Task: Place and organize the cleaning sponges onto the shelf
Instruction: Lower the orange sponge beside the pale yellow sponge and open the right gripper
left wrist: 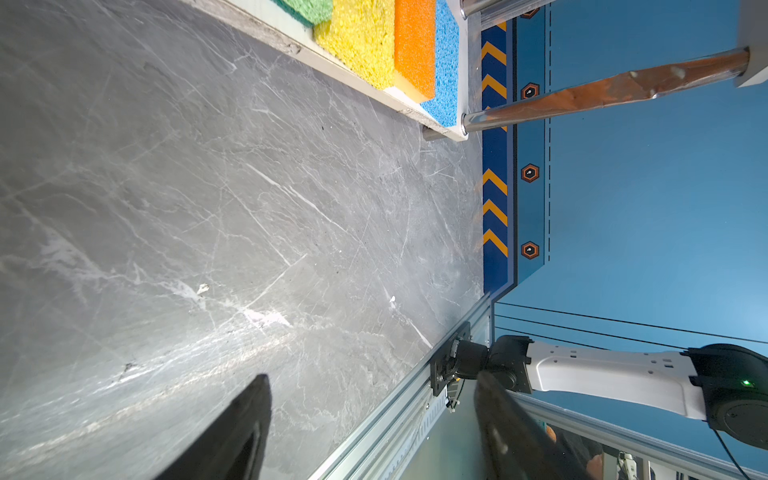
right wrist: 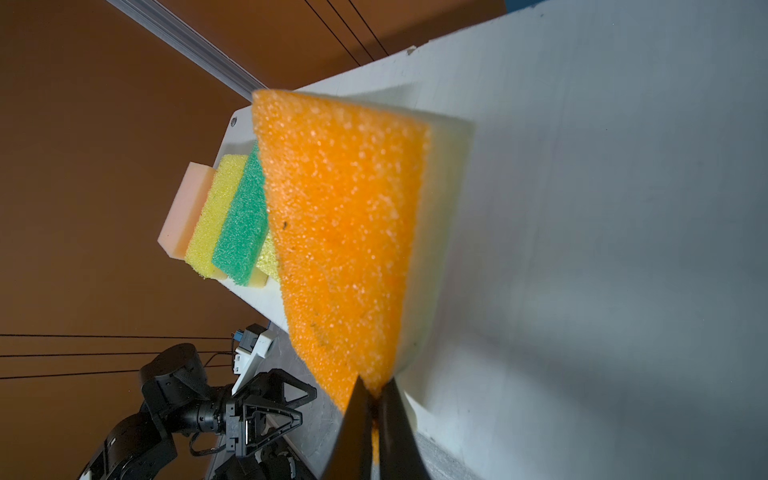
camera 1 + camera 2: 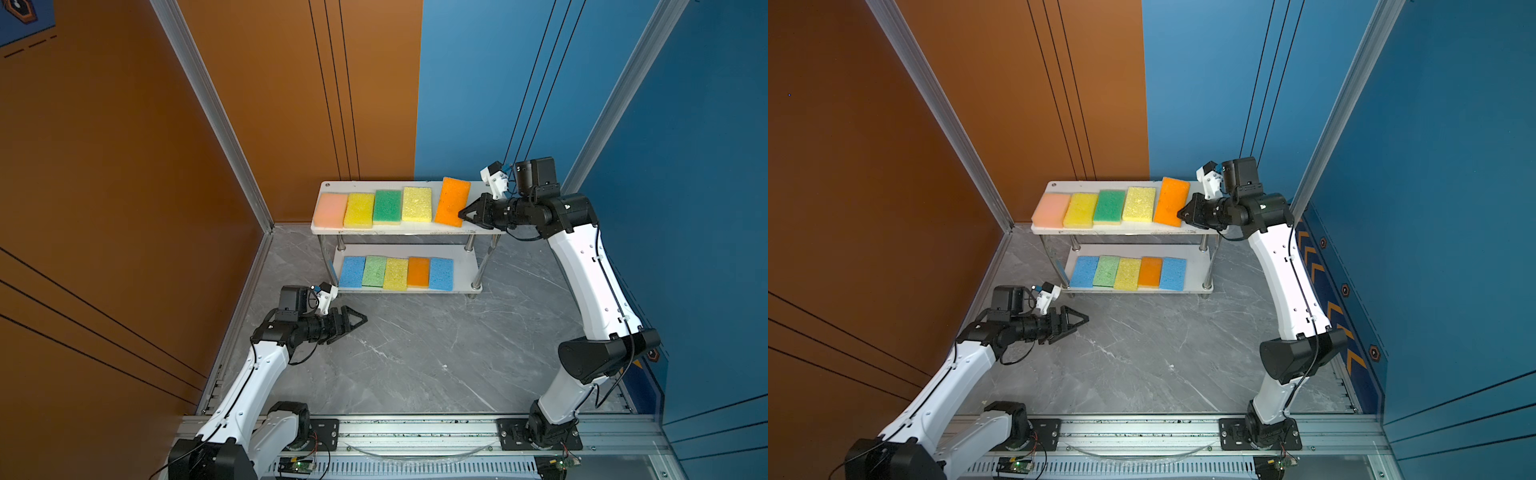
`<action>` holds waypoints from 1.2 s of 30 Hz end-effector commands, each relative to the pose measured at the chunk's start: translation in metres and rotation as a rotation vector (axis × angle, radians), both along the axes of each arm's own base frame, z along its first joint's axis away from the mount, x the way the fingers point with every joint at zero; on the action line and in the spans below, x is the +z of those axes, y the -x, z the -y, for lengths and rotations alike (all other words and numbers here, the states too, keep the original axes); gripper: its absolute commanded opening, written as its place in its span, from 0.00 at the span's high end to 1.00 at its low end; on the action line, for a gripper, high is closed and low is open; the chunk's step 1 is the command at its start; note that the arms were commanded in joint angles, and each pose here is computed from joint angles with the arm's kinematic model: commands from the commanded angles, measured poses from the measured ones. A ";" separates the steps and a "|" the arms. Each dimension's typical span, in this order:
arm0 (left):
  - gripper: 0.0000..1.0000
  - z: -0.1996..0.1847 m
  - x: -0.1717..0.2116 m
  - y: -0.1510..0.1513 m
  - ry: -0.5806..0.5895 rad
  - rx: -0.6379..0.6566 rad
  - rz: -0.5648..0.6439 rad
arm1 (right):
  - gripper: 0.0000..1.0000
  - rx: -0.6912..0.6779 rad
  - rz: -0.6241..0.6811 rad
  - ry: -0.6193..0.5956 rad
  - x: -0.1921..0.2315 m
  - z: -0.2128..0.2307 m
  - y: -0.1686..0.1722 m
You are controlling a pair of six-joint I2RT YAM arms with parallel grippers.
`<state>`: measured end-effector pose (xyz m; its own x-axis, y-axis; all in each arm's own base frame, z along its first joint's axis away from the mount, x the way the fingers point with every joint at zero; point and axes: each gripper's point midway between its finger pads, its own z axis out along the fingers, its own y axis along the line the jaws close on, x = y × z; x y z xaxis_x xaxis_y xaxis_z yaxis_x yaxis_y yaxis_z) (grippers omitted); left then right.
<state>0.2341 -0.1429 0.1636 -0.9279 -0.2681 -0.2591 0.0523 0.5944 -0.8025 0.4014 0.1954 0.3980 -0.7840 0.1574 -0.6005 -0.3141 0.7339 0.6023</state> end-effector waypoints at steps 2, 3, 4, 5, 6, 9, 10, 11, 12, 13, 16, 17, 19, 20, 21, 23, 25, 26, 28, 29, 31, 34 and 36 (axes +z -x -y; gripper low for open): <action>0.23 0.001 -0.005 0.004 0.002 -0.022 -0.010 | 0.91 0.004 -0.043 -0.001 -0.008 0.001 0.004; 0.23 0.001 -0.005 0.004 0.001 -0.021 -0.012 | 0.89 0.005 -0.046 -0.001 -0.008 0.001 0.004; 0.23 0.001 -0.005 0.004 0.001 -0.020 -0.014 | 0.87 0.003 -0.048 0.000 -0.009 0.001 0.004; 0.23 0.001 -0.005 0.004 0.002 -0.021 -0.013 | 0.84 0.003 -0.049 0.001 -0.010 0.001 0.004; 0.23 0.001 -0.005 0.004 0.002 -0.021 -0.014 | 0.82 0.005 -0.049 0.000 -0.010 0.000 0.004; 0.23 0.001 -0.005 0.004 0.002 -0.021 -0.015 | 0.70 0.000 -0.048 0.003 -0.010 0.001 0.003; 0.23 0.001 -0.005 0.004 0.002 -0.021 -0.015 | 0.67 -0.001 -0.048 0.004 -0.010 0.001 0.003; 0.23 0.001 -0.005 0.004 0.002 -0.022 -0.015 | 0.65 -0.002 -0.046 0.004 -0.009 0.002 0.003; 0.23 0.001 -0.005 0.004 0.003 -0.021 -0.015 | 0.64 -0.004 -0.044 0.005 -0.009 0.002 0.003; 0.23 0.001 -0.006 0.004 0.003 -0.021 -0.016 | 0.62 -0.006 -0.044 0.007 -0.009 0.003 0.002; 0.23 0.001 -0.005 0.004 0.002 -0.020 -0.013 | 0.59 -0.008 -0.040 0.008 -0.008 0.002 0.002; 0.23 0.001 -0.006 0.004 0.002 -0.020 -0.015 | 0.58 -0.010 -0.039 0.009 -0.008 0.002 0.002; 0.23 0.001 -0.005 0.004 0.003 -0.019 -0.016 | 0.58 -0.012 -0.039 0.009 -0.008 0.003 0.002; 0.23 0.001 -0.006 0.004 0.002 -0.020 -0.016 | 0.58 -0.011 -0.036 0.009 -0.007 0.003 0.002; 0.23 0.001 -0.006 0.004 0.002 -0.019 -0.015 | 0.58 -0.012 -0.032 0.009 -0.005 0.003 0.003; 0.23 0.001 -0.005 0.004 0.003 -0.020 -0.015 | 0.58 -0.017 -0.015 0.014 0.000 0.004 0.008; 0.23 0.001 -0.005 0.004 0.003 -0.021 -0.013 | 0.58 -0.030 0.031 0.042 0.010 0.007 0.020; 0.23 0.001 -0.005 0.004 0.003 -0.020 -0.014 | 0.58 -0.038 0.055 0.062 0.015 0.008 0.027; 0.23 0.001 -0.005 0.004 0.003 -0.019 -0.015 | 0.57 -0.037 0.096 0.088 0.019 0.005 0.045; 0.23 0.001 -0.005 0.004 0.004 -0.019 -0.014 | 0.57 -0.029 0.104 0.086 0.019 0.001 0.054; 0.23 0.000 -0.005 0.004 0.006 -0.017 -0.014 | 0.57 -0.007 0.107 0.072 0.012 -0.008 0.072; 0.23 0.000 -0.005 0.004 0.006 -0.017 -0.015 | 0.57 0.015 0.098 0.076 0.001 -0.019 0.088; 0.23 0.001 -0.005 0.004 0.008 -0.019 -0.014 | 0.57 0.032 0.096 0.085 -0.003 -0.026 0.095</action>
